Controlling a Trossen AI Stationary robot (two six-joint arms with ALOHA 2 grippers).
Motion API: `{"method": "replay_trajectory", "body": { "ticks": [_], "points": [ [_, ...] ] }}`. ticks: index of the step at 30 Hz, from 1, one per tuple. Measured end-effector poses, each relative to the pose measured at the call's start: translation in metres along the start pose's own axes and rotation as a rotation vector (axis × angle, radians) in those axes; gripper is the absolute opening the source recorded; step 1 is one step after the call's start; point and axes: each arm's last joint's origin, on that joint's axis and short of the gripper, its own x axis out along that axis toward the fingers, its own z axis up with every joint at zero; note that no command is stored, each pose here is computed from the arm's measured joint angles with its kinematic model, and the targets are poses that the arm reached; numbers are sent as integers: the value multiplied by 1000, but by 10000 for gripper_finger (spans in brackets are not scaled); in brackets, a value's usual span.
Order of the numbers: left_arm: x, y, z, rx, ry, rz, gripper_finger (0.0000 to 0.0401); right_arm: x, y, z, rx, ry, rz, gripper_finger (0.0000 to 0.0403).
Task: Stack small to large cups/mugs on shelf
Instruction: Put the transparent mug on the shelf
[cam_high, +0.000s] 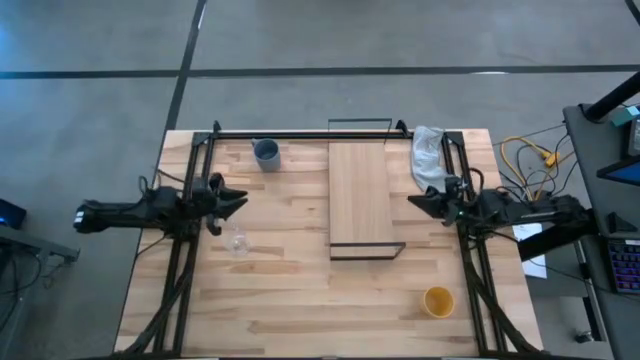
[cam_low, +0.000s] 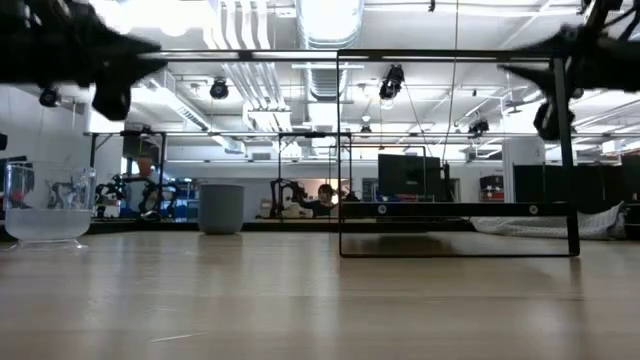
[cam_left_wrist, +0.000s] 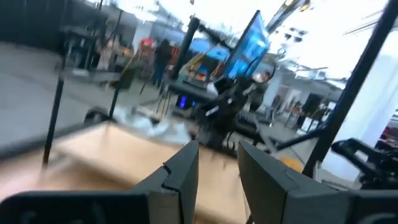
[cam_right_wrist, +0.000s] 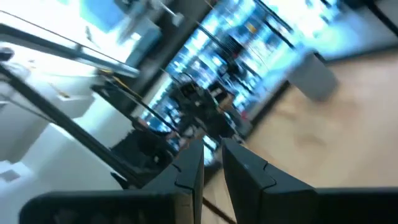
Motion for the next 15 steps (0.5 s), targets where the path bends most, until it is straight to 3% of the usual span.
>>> {"method": "replay_trajectory", "body": {
  "ticks": [9, 15],
  "points": [
    [-3, -32, 108, 225, 56, 44, 98, 20, 86, 72, -240, -61, 70, 54],
    [0, -54, 174, 345, 112, 56, 98, 50, 148, 116, -526, 36, 82, 54]
  ]
}}
